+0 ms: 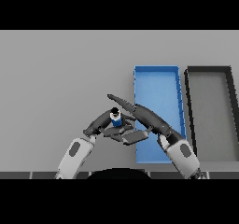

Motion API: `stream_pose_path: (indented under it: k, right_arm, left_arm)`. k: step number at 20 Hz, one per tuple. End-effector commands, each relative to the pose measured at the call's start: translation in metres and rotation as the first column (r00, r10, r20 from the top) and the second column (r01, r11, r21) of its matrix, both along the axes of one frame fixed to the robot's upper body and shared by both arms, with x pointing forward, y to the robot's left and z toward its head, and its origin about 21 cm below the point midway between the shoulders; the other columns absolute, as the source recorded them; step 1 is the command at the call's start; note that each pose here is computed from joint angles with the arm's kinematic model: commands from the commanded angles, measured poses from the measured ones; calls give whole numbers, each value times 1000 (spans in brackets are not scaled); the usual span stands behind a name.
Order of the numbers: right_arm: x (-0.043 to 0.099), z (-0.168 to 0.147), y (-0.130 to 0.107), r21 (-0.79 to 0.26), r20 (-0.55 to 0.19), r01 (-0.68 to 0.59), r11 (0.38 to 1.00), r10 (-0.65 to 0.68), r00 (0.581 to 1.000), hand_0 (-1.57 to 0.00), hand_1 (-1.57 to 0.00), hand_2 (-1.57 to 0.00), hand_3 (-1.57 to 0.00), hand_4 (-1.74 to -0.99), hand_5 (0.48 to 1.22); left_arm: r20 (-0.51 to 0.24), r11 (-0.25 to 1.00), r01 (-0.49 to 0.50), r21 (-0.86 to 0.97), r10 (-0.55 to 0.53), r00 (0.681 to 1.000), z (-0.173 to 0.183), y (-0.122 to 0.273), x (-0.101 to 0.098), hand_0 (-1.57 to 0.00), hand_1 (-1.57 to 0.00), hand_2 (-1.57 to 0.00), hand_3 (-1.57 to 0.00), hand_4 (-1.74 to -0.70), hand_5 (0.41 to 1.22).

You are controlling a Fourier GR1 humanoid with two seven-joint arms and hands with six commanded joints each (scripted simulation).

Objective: Pick up the blue pipe and place it into the blue bin.

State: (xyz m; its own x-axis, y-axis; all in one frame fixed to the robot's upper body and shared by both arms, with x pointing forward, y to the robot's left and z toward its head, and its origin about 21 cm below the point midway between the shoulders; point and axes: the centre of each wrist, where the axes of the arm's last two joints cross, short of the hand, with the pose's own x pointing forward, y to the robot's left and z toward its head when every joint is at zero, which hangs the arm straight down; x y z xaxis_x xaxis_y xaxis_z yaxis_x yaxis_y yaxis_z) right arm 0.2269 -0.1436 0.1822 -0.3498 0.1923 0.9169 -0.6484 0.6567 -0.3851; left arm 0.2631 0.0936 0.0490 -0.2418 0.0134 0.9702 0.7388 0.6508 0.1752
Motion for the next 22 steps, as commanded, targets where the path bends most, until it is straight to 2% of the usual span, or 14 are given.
stream_pose_path:
  k: [1, 4, 7, 8, 9, 10, 12, 15, 16, 17, 19, 22]
  right_arm:
    - [1, 7, 3, -14, 14, -8, 1000, 8, 1000, -7, -16, -66, 1, -1223, 540]
    - [10, 12, 14, -59, -6, -29, 998, 29, 1000, -23, -32, -83, 1, -1186, 521]
    - [23, 15, 26, -87, -13, -51, 995, 50, 999, -69, -108, -166, -44, -1204, 497]
    - [24, 17, 28, -89, -12, -55, 995, 54, 998, -168, -218, -261, -128, -1233, 487]
    - [26, 18, 32, -93, -7, -74, 993, 73, 997, -323, -362, -377, -242, -1278, 485]
    - [29, 18, 35, -92, -9, -90, 992, 89, 996, -507, -530, -538, -401, -1331, 489]
    - [28, 14, 39, -82, -10, -112, 990, 111, 994, -876, -877, -910, -762, -1467, 518]
    - [30, 13, 42, -43, -31, -118, 992, 117, 993, -1215, -1215, -1233, -1021, -1581, 650]
    - [31, 11, 47, -19, -36, -128, 992, 127, 991, -1286, -1287, -1300, -1102, -1606, 765]
    - [29, 11, 48, -15, -40, -138, 990, 137, 990, -1343, -1343, -1354, -1186, -1628, 856]
    - [29, 7, 50, -13, -9, -142, 990, 142, 990, -1425, -1425, -1432, -1304, -1665, 987]
    - [28, 4, 49, -13, 10, -150, 989, 150, 989, -1496, -1496, -1500, -1434, -1702, 1101]
  left_arm:
    - [-6, 1000, -6, 0, 6, 1000, -1, 4, 2, -1571, -1571, -1571, -1571, -1469, 1221]
    - [8, 1000, -19, 23, 19, 1000, 0, 7, 1, -1571, -1571, -1571, -1571, -1469, 1221]
    - [14, 999, -29, 40, 29, 999, 1, 8, 1, -1571, -1571, -1571, -1571, -1465, 1221]
    - [12, 999, -22, 44, 21, 1000, 0, 7, 0, -1571, -1571, -1571, -1571, -1462, 1221]
    - [11, 999, -17, 34, 17, 1000, 0, 8, 1, -1571, -1571, -1571, -1571, -1517, 1221]
    - [-17, 998, -23, 61, 24, 1000, 0, 8, -1, -1571, -1571, -1571, -1571, -1560, 1221]
    - [-17, 998, -26, 66, 27, 999, 1, 9, -3, -1571, -1571, -1571, -1571, -1622, 1221]
    - [-27, 1000, -18, 12, 19, 999, 1, 8, -2, -1571, -1571, -1571, -1523, -1677, 1221]
    - [-31, 1000, -13, -18, 12, 999, 1, 7, -2, -1571, -1571, -1571, -1532, -1690, 1221]
    - [-28, 1000, -5, -30, 4, 1000, 0, 9, -1, -1571, -1571, -1571, -1502, -1699, 1221]
    - [-33, 999, 4, -38, -5, 999, 1, 5, -3, -1571, -1571, -1571, -1464, -1713, 1221]
    - [-35, 1000, 6, -22, -7, 999, 0, 6, -1, -1571, -1571, -1571, -1437, -1725, 1221]
